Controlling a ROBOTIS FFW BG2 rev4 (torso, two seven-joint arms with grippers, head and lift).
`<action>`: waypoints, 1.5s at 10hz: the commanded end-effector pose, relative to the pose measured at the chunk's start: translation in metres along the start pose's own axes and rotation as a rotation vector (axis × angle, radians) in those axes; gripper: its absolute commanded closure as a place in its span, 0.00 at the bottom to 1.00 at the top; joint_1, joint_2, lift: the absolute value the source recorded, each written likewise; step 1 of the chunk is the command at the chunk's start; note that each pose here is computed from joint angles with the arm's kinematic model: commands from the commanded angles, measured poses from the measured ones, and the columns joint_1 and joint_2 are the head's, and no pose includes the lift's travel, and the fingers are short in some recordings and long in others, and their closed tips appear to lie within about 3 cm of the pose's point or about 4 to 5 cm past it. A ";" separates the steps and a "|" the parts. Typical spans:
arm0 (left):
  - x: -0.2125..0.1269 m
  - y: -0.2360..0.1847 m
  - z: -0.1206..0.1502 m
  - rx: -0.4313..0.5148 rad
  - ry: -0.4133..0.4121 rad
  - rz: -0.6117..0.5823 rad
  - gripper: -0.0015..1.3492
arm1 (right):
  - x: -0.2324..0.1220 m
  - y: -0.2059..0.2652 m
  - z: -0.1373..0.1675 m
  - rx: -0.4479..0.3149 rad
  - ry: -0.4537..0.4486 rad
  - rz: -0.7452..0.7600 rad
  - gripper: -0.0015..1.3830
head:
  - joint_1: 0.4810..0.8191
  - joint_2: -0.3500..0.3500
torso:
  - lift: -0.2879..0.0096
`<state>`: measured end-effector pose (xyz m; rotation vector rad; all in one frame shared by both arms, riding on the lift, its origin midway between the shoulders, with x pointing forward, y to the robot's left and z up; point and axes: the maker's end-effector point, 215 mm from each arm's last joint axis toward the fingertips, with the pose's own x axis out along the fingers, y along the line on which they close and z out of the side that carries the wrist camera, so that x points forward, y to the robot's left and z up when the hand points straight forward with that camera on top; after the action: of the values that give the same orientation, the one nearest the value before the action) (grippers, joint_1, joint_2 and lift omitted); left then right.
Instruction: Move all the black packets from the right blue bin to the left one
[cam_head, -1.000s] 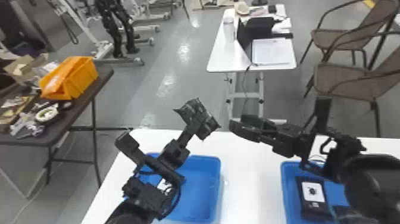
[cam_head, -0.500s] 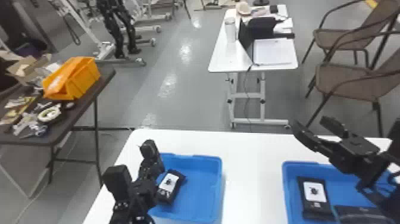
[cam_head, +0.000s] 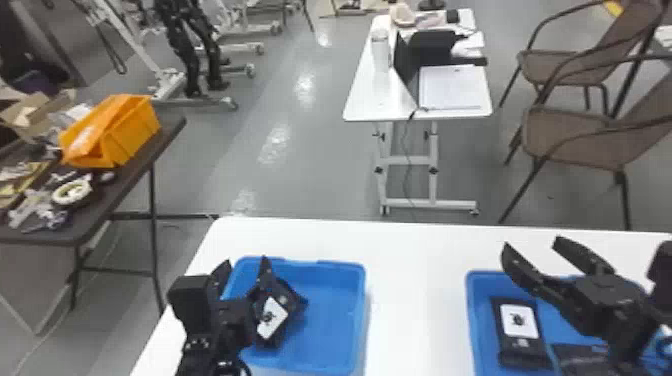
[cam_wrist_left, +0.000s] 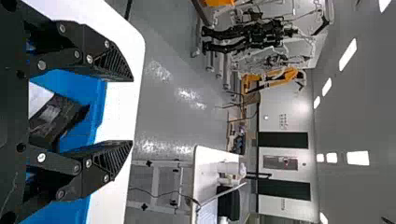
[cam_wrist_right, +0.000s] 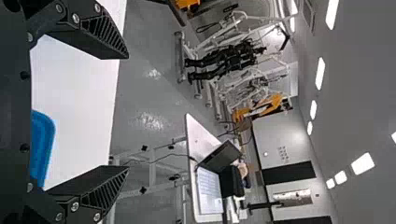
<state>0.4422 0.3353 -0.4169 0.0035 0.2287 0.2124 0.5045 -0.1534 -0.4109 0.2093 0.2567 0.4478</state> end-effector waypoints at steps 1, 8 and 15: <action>0.001 -0.009 0.013 -0.007 -0.034 -0.019 0.05 | -0.015 -0.014 -0.043 -0.010 0.108 -0.054 0.14 | 0.63 0.81 | 0.97; 0.008 -0.028 0.026 -0.011 -0.054 -0.061 0.05 | -0.061 -0.069 -0.158 0.057 0.348 -0.352 0.14 | 0.63 0.66 | 0.97; 0.009 -0.031 0.033 0.010 -0.075 -0.071 0.05 | -0.011 -0.057 -0.193 0.052 0.450 -0.292 0.14 | 0.63 0.71 | 0.97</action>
<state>0.4641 0.3089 -0.3884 0.0134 0.1574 0.1405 0.4608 -0.1852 -0.6028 0.1223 0.7218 0.1839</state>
